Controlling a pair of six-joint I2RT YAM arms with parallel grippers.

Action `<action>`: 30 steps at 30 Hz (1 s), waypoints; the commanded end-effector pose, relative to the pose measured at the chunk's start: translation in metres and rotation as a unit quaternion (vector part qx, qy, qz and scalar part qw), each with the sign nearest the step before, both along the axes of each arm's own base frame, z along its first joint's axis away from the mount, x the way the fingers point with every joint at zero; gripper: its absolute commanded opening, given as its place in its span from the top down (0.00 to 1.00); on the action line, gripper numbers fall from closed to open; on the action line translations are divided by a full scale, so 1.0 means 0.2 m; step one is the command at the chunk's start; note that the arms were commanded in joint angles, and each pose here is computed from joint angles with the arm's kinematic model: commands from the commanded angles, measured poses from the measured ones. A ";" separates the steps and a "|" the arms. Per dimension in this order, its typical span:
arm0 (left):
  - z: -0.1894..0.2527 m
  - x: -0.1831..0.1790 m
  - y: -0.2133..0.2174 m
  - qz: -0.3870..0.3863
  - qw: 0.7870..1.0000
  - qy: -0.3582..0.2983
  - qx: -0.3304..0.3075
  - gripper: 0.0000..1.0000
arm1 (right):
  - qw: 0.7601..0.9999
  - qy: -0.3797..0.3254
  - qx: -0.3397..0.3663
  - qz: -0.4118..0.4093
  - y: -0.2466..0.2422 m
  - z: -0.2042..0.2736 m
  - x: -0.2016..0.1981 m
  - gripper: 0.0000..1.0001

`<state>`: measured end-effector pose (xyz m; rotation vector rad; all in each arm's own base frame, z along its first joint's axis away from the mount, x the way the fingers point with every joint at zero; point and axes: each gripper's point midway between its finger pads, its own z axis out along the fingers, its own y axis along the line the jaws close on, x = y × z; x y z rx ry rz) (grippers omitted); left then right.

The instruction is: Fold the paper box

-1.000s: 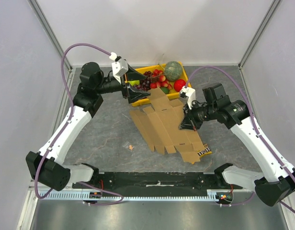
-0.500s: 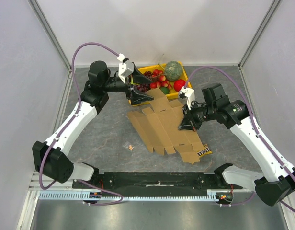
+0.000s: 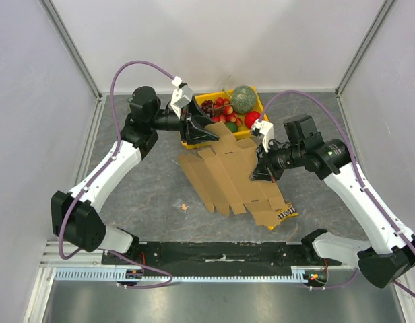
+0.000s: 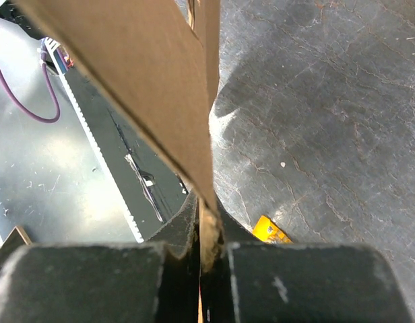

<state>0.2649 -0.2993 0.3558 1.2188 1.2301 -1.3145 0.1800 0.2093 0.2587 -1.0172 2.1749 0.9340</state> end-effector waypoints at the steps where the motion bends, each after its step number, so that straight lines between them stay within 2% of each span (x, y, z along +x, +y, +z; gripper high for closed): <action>1: 0.02 -0.03 0.00 -0.018 1.000 0.013 -0.004 0.55 | 0.999 -0.037 0.014 0.006 0.02 0.09 0.03 0.93; 5: 0.01 -0.03 -0.01 -0.015 1.000 0.020 -0.003 0.73 | 0.999 -0.046 0.010 -0.001 0.01 0.10 0.04 0.84; 8: 0.00 -0.01 -0.01 -0.006 0.999 0.033 -0.001 0.87 | 0.998 -0.068 0.005 -0.016 -0.02 0.12 0.06 0.58; 11: -0.03 0.00 -0.01 0.003 0.999 0.052 0.002 0.98 | 0.994 -0.099 0.026 -0.025 -0.01 0.15 0.08 0.45; 14: -0.07 0.01 -0.01 0.012 0.998 0.066 0.005 0.98 | 0.991 -0.120 0.045 -0.034 -0.01 0.15 0.08 0.39; 22: -0.19 0.01 0.00 0.022 0.996 0.088 0.014 0.98 | 0.989 -0.132 0.025 -0.060 -0.03 0.01 0.15 0.38; 30: -0.14 0.01 0.01 0.027 0.996 0.079 0.014 0.98 | 0.970 -0.213 0.035 -0.111 -0.09 -0.03 0.24 0.32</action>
